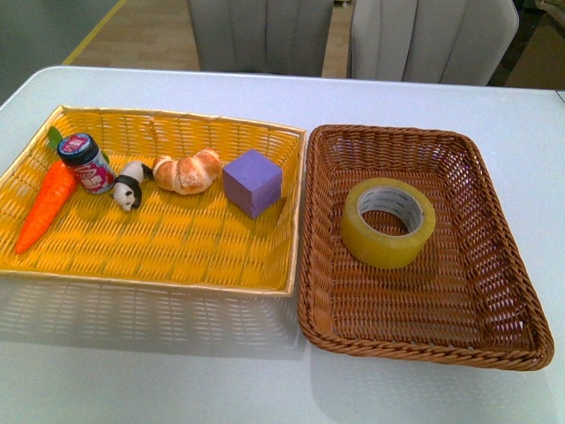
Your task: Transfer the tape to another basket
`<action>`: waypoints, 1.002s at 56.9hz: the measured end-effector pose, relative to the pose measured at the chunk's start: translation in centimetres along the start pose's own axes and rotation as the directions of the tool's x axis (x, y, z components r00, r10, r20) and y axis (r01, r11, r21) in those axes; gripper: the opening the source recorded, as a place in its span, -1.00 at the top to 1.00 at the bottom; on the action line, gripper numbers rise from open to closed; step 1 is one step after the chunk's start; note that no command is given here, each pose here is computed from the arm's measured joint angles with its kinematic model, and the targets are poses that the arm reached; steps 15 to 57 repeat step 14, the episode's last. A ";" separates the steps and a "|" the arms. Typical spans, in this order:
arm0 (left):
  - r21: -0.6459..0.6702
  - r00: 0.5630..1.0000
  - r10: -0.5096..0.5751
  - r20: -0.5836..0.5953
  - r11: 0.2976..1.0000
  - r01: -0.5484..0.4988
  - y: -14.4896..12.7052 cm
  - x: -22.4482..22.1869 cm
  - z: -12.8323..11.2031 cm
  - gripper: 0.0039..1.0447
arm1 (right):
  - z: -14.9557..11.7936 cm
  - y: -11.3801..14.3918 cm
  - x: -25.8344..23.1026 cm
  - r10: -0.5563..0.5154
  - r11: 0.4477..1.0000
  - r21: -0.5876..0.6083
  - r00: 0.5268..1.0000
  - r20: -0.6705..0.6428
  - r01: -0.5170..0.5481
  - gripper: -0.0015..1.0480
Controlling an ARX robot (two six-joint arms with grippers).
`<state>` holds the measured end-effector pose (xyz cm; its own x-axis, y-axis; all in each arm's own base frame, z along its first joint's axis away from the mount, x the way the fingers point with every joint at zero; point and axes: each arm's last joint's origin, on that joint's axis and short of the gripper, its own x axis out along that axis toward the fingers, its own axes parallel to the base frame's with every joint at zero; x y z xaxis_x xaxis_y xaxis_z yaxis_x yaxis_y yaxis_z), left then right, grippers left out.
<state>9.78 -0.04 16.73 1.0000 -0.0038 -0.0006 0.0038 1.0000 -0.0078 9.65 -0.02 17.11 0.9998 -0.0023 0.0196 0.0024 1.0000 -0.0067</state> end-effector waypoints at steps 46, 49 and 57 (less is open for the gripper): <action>0.000 1.000 0.000 0.000 1.000 0.000 0.0 0.0 0.0 -0.83 | 0.0 0.0 0.0 0.000 1.000 0.000 1.000 0.000 0.000 -0.83; 0.000 1.000 0.000 0.000 1.000 0.000 0.0 0.0 0.0 -0.83 | 0.0 0.0 0.0 0.000 1.000 0.000 1.000 0.000 0.000 -0.83; 0.000 1.000 0.000 0.000 1.000 0.000 0.0 0.0 0.0 -0.83 | 0.0 0.0 0.0 0.000 1.000 0.000 1.000 0.000 0.000 -0.83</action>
